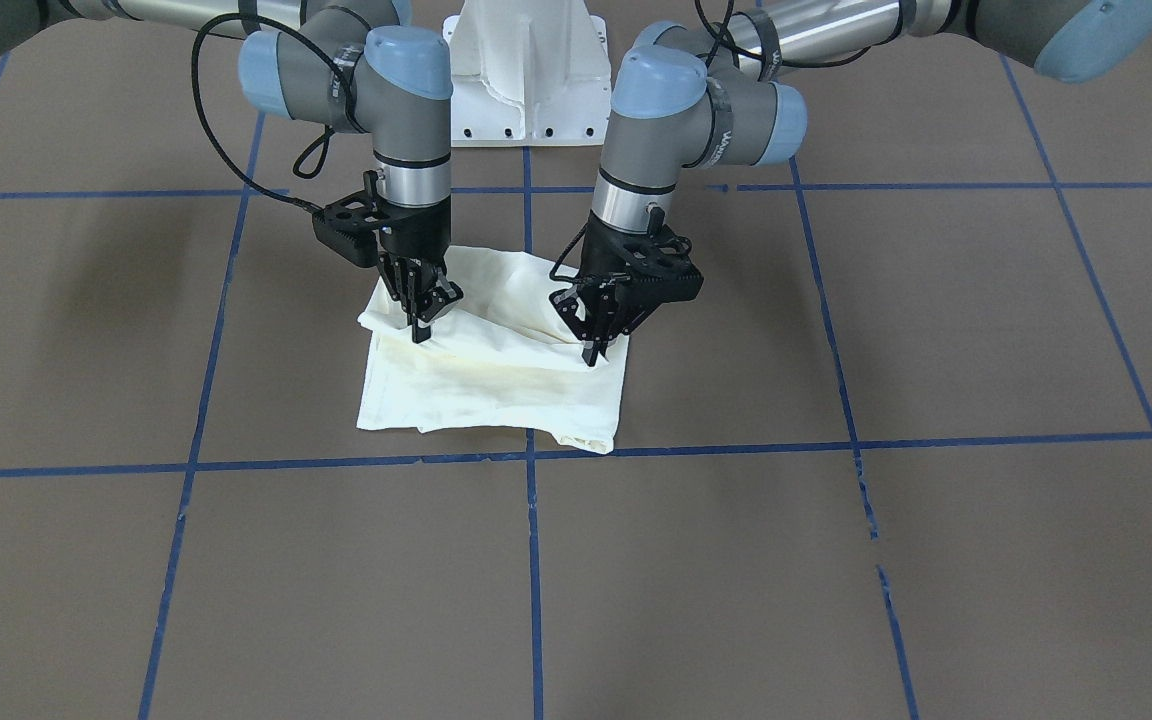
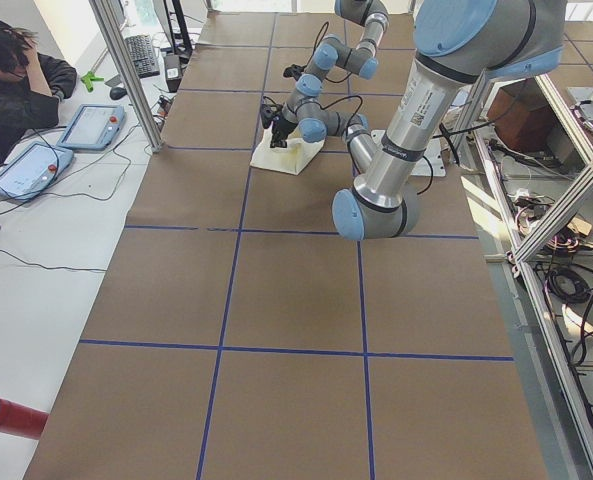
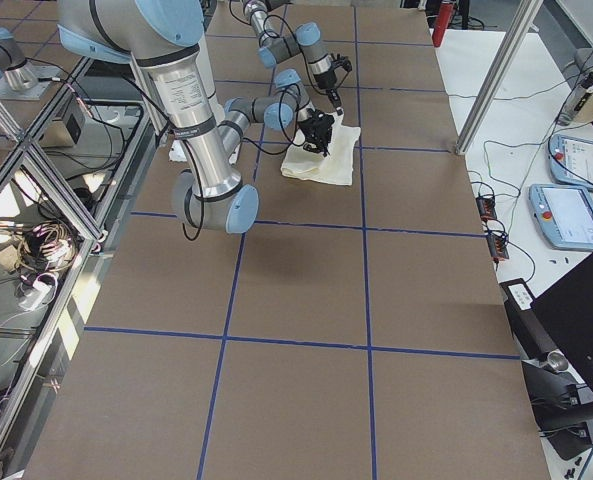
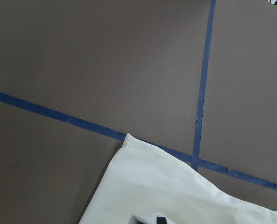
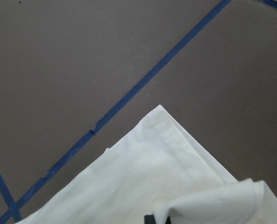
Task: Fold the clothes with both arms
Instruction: 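Lay the folded edge down on the far half with both grippers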
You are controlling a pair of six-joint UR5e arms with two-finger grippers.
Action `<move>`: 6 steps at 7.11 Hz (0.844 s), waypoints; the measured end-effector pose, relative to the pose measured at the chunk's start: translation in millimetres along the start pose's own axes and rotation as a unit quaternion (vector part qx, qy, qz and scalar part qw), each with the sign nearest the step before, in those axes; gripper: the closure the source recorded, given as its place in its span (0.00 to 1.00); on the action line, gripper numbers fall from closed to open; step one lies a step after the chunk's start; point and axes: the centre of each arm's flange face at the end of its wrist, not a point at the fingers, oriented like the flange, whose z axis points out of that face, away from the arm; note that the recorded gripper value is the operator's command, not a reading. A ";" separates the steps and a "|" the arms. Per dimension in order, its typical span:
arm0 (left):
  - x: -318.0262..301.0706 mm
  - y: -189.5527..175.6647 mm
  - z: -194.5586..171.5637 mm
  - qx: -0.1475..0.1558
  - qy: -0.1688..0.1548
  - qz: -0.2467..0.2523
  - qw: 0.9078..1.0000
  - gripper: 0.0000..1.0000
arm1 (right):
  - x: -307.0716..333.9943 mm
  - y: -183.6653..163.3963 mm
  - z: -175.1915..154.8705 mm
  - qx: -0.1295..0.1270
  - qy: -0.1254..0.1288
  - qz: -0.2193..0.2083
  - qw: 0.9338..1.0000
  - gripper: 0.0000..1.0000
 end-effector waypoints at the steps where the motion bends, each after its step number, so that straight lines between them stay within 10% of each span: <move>1: -0.2 0.2 5.4 0.000 -0.001 0.003 1.000 1.00 | -0.8 0.5 5.9 0.002 0.005 -0.002 1.000 1.00; 6: 0.6 1.1 9.5 -0.001 -0.001 0.006 1.000 1.00 | -11.4 -5.3 33.6 -0.004 0.002 -0.017 1.000 1.00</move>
